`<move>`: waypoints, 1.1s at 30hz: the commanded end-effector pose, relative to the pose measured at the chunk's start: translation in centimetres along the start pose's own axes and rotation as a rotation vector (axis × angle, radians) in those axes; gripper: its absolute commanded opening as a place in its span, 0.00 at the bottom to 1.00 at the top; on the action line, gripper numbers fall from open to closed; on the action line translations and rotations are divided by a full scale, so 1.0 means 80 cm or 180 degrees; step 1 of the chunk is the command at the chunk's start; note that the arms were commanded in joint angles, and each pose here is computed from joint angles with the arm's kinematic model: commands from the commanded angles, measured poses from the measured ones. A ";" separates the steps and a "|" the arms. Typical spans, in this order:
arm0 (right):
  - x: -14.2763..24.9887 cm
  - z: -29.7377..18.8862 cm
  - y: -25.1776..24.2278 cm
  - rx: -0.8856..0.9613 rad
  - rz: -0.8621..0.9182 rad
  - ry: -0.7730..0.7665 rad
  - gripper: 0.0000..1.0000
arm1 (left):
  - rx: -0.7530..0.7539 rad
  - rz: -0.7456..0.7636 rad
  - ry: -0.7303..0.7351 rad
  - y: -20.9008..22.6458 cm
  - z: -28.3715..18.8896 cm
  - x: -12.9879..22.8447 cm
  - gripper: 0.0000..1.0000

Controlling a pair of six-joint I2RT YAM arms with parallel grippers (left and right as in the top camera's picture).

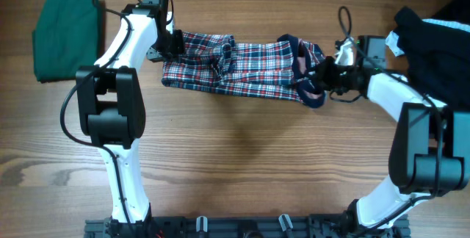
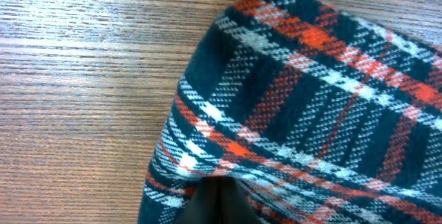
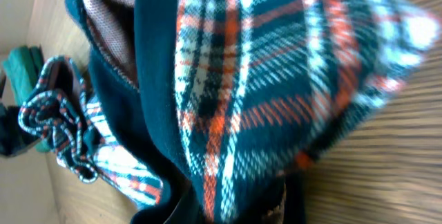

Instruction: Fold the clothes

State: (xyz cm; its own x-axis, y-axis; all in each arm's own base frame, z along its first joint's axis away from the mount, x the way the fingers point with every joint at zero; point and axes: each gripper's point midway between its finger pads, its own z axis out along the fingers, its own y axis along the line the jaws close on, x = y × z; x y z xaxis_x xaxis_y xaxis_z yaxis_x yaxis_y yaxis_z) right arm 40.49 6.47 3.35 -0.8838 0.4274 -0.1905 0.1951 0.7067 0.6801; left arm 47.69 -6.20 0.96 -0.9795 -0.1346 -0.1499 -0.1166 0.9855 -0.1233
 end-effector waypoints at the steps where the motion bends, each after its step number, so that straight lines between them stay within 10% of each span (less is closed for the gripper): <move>1: -0.038 -0.022 -0.018 0.0125 -0.0132 -0.0168 0.04 | 0.0015 0.0074 0.0313 -0.009 0.039 0.031 0.21; 4: -0.050 -0.038 -0.029 0.0201 -0.0136 -0.0196 0.04 | 0.0011 0.0073 0.0328 -0.009 0.039 0.033 0.54; 10: -0.070 -0.069 -0.053 0.0358 -0.0111 -0.0265 0.04 | 0.0017 0.0074 0.0303 -0.010 0.028 0.031 0.79; 33: -0.108 -0.129 -0.030 0.0596 -0.0520 -0.0230 0.04 | 0.0160 0.0130 -0.0283 -0.027 -0.076 -0.004 0.86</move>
State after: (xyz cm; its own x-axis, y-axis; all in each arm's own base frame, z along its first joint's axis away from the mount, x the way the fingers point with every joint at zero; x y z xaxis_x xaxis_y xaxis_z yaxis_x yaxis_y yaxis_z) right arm 42.12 -6.87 9.73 -0.8542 0.4209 -0.3053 0.2295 0.8320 0.5051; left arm 47.23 -8.12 6.13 -0.9704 -0.1050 -0.2176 -0.0674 0.9826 -0.1733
